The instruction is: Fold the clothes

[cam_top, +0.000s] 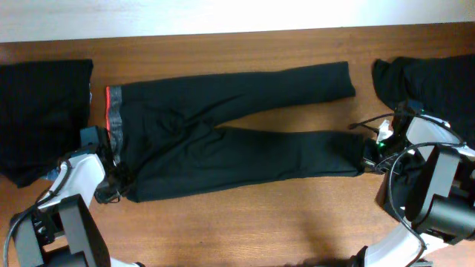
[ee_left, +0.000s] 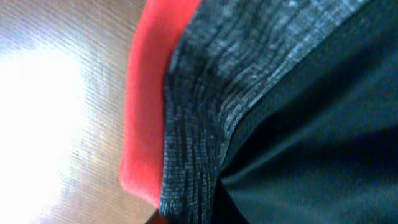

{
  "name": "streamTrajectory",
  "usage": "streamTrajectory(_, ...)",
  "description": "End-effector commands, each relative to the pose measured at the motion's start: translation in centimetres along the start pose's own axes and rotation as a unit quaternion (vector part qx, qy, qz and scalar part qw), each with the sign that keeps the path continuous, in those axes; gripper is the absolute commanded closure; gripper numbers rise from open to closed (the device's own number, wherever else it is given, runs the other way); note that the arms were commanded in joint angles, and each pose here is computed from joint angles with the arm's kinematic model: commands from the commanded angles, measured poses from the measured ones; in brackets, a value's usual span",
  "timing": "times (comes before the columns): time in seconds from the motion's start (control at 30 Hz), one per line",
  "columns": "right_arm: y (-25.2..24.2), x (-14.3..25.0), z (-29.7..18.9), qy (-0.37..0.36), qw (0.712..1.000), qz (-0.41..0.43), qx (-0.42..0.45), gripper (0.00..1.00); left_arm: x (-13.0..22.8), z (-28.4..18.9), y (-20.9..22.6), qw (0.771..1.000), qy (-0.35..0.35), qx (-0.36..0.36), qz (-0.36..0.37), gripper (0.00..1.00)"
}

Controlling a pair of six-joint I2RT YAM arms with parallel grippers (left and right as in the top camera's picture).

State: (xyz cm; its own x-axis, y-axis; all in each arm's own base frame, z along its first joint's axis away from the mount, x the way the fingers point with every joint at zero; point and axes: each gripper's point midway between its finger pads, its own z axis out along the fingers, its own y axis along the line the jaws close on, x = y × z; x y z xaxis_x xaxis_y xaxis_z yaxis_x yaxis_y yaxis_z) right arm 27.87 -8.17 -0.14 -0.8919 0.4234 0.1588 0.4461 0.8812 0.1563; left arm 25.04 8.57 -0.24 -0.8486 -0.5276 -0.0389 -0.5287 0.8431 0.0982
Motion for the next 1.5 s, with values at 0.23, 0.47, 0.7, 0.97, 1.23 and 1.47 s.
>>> streamTrajectory(0.23,1.4,-2.1,-6.4,-0.052,0.999,-0.010,-0.005,0.96,1.4,-3.5,1.1,0.996,0.081,-0.028,0.006,1.00)
streamTrajectory(0.47,0.1,-0.8,-8.4,-0.053,0.998,0.010,0.032,0.96,1.9,-5.4,2.7,0.992,0.101,-0.071,0.014,1.00)
streamTrajectory(0.7,-2.7,0.5,-10.8,-0.069,0.995,0.069,0.033,0.96,2.4,-6.4,3.1,0.992,0.101,-0.075,0.013,1.00)
streamTrajectory(0.97,-2.8,1.0,-12.9,-0.101,0.992,0.079,0.017,0.96,0.5,-10.4,3.2,0.999,-0.014,-0.052,-0.003,0.99)
streamTrajectory(1.23,-0.3,0.5,-13.0,-0.112,0.993,0.036,0.018,0.96,-2.5,-10.9,0.5,0.997,-0.077,0.022,-0.012,0.98)
streamTrajectory(1.47,2.5,-1.2,-13.7,-0.148,0.989,0.010,0.008,0.96,-6.7,-12.1,-1.0,0.985,-0.161,0.060,-0.020,0.95)
